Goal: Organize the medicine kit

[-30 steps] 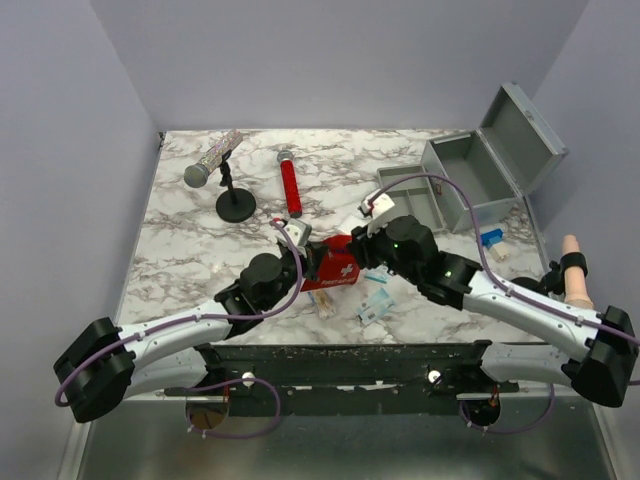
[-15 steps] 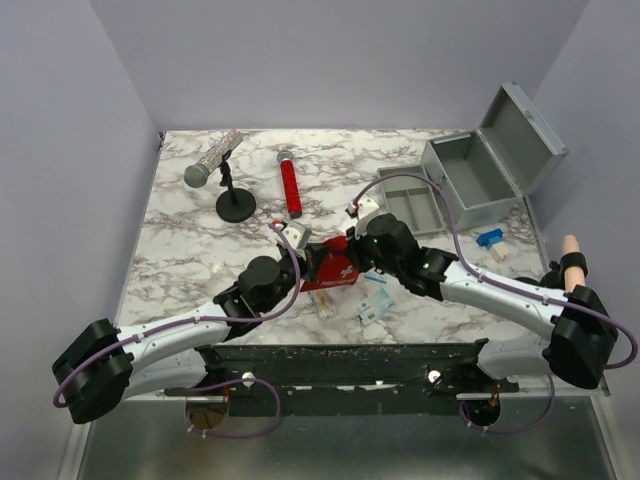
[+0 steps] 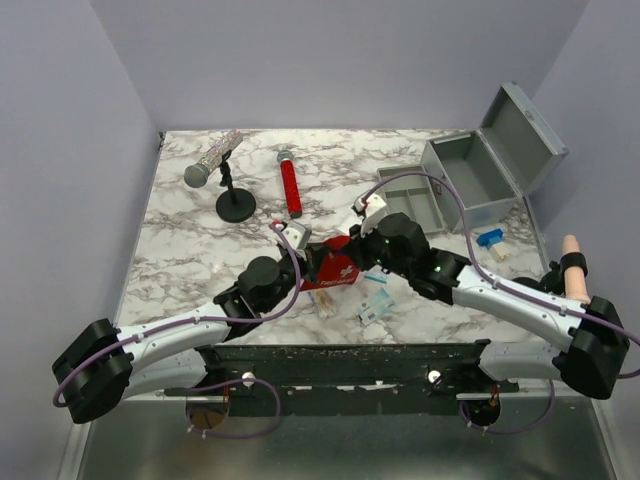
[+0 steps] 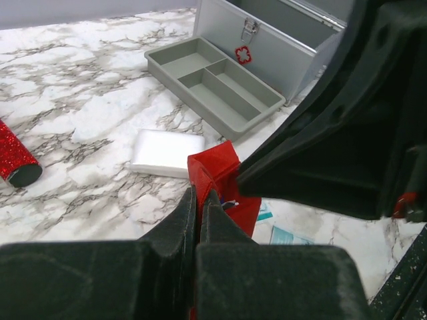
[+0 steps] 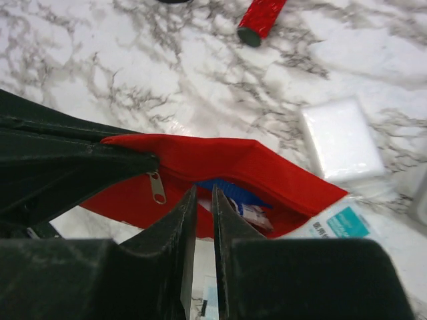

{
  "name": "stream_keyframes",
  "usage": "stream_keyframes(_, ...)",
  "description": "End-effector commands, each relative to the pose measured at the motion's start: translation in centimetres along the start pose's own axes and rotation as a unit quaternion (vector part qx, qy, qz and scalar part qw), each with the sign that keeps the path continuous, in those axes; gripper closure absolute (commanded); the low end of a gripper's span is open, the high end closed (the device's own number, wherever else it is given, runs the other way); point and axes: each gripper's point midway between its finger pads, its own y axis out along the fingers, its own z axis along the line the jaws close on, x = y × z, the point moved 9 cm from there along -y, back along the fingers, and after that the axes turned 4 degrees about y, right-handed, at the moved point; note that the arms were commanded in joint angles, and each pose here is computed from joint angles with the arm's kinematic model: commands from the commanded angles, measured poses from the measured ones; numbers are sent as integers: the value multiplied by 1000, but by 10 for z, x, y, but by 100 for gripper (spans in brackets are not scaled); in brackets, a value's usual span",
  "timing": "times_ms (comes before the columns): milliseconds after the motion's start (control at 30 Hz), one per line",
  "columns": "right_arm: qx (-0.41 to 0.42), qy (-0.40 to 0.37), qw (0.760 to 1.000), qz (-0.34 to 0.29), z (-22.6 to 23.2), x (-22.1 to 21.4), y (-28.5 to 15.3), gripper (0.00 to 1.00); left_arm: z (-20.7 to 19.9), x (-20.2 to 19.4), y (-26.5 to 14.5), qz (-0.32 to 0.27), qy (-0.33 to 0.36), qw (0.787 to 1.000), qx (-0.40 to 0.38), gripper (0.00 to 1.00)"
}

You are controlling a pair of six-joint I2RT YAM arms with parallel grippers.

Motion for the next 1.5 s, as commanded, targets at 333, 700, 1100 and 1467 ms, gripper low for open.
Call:
stream_keyframes(333,76,58,995,-9,21,20,-20,54,0,8,-7,-2,-71,997,33,100)
stream_keyframes(700,80,106,991,23,26,8,-5,54,-5,16,-8,-13,-82,996,12,100)
stream_keyframes(1100,53,106,993,14,24,16,11,56,-6,13,-9,-12,-77,997,-2,100)
stream_keyframes(1467,58,107,992,25,25,12,17,80,-6,12,-11,-14,-73,997,-3,100)
